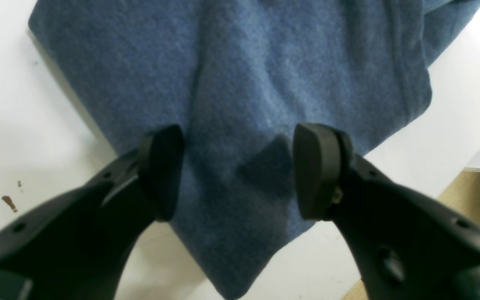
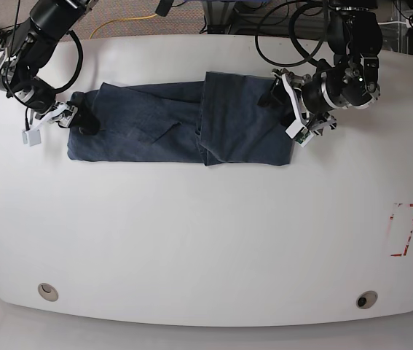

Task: Fold the T-shirt properly
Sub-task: 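Grasp both ends of the navy strip with the left and right grippers, then fold the strip in half, bringing the left gripper's end onto the right gripper's, then release with the left gripper and press the folded bundle flat with the right, then grasp the folded bundle with the left gripper, then carry the bundle with the left gripper to the table edge and release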

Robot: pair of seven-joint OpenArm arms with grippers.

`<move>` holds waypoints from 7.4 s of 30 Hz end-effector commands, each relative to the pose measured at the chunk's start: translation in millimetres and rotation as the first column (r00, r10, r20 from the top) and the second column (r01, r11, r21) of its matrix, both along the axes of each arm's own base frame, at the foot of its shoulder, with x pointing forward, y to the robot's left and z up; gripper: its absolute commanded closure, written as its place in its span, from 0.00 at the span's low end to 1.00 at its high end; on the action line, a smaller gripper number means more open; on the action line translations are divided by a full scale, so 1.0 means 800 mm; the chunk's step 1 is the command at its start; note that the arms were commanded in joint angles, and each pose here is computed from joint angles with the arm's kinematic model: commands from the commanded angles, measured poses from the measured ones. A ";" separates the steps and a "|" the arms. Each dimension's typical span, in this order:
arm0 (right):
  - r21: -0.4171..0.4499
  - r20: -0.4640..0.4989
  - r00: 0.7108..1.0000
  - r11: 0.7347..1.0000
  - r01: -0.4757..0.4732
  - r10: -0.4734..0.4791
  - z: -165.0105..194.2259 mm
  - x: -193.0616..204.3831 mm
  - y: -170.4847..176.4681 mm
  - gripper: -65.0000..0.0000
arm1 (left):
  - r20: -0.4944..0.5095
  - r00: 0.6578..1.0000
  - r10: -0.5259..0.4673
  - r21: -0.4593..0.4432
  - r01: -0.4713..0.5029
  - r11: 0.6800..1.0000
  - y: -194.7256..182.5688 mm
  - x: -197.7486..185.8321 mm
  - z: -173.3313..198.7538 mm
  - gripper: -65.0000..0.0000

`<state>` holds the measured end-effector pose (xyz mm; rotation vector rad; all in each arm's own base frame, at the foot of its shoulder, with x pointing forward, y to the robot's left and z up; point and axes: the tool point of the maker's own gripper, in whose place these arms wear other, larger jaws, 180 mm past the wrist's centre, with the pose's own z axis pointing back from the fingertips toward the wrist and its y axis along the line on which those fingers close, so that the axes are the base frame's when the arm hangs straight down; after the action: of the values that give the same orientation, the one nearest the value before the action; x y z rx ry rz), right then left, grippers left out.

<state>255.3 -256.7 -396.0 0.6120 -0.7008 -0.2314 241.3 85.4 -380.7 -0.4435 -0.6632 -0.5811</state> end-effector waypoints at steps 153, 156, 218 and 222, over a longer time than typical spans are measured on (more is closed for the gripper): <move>-0.494 0.209 0.728 0.713 -0.497 0.653 0.108 0.104 0.238 0.69 | 0.216 0.975 -0.045 -0.147 0.078 0.986 -0.095 0.046 0.080 0.59; -0.476 0.188 0.736 0.716 -0.511 0.650 0.097 0.119 0.233 0.77 | 0.174 0.983 -0.049 -0.132 0.073 0.989 -0.117 0.048 0.062 0.59; -0.523 0.179 0.647 0.629 -0.575 0.741 0.063 0.050 0.306 0.78 | 0.286 0.957 -0.054 0.050 0.041 0.998 -0.072 0.124 0.077 0.58; -0.558 0.156 0.689 0.639 -0.530 0.708 0.068 0.059 0.271 0.78 | 0.242 0.967 0.084 -0.036 -0.077 0.996 -0.076 0.117 0.064 0.58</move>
<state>294.6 -33.3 -353.8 0.4078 -0.7771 0.7396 326.1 27.7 -344.1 -0.3485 -0.8460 -0.6094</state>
